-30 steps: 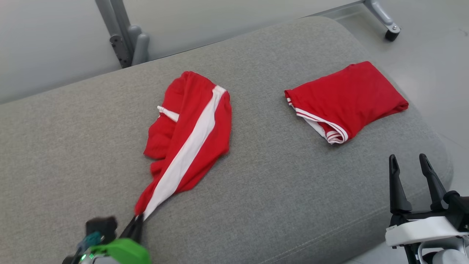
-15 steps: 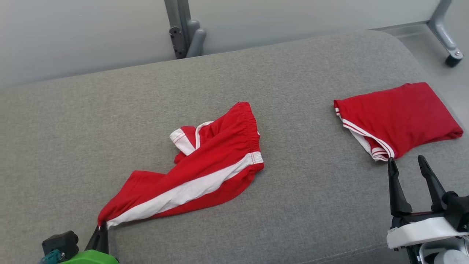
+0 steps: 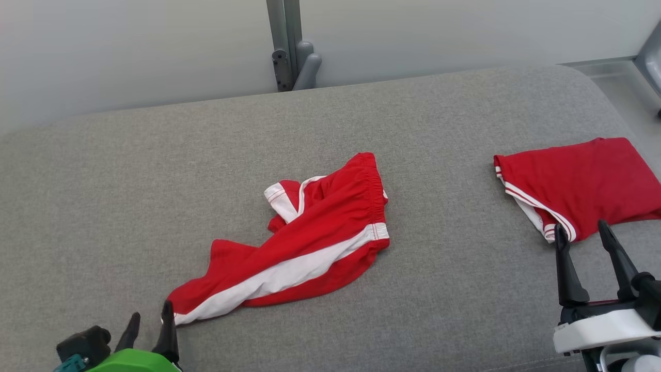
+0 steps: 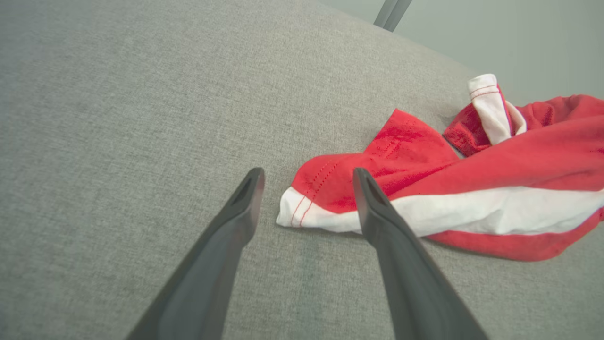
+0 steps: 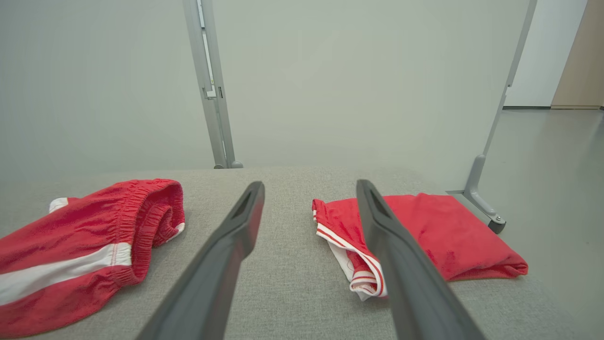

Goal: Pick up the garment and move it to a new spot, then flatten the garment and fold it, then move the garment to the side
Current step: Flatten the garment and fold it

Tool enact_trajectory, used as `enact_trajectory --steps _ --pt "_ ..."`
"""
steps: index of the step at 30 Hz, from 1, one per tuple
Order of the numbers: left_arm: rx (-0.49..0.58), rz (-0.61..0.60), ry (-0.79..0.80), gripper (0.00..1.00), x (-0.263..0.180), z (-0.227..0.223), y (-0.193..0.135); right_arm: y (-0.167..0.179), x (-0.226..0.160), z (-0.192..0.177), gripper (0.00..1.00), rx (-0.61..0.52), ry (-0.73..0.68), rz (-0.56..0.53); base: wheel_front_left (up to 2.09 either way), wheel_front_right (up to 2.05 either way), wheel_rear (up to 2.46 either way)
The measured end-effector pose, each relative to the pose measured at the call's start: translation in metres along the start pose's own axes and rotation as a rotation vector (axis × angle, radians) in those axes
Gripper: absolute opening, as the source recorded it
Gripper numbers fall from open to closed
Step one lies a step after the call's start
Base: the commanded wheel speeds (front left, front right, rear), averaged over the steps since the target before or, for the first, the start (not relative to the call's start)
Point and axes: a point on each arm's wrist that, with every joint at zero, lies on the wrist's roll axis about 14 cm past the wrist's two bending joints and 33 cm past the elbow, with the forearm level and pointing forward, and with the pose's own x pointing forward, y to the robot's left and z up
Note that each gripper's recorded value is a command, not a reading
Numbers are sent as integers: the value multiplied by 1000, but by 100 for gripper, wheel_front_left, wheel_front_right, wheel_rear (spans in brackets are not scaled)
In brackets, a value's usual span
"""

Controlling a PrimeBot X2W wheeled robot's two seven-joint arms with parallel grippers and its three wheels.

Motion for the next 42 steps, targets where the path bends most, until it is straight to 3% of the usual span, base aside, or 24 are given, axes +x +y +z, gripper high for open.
enact_trajectory --steps 4,11,15,23,31,42 --pt "-11 -24 -142 100 -3 34 -5 0 1 15 100 -16 -46 7 0 0 0" --pt "109 -75 -381 100 -28 87 -25 21 9 38 100 -55 -117 86 0 0 0" --pt "193 -92 -393 100 -45 75 -30 33 12 43 100 -49 -138 119 0 0 0" --pt "245 -63 -401 100 -71 60 -17 45 3 35 100 -35 -114 147 0 0 0" --pt "266 -60 -418 100 -76 62 -14 40 -19 -15 100 -21 53 126 0 0 0" --pt "277 -70 -414 100 -71 63 -16 34 -24 -24 100 -10 81 97 0 0 0"
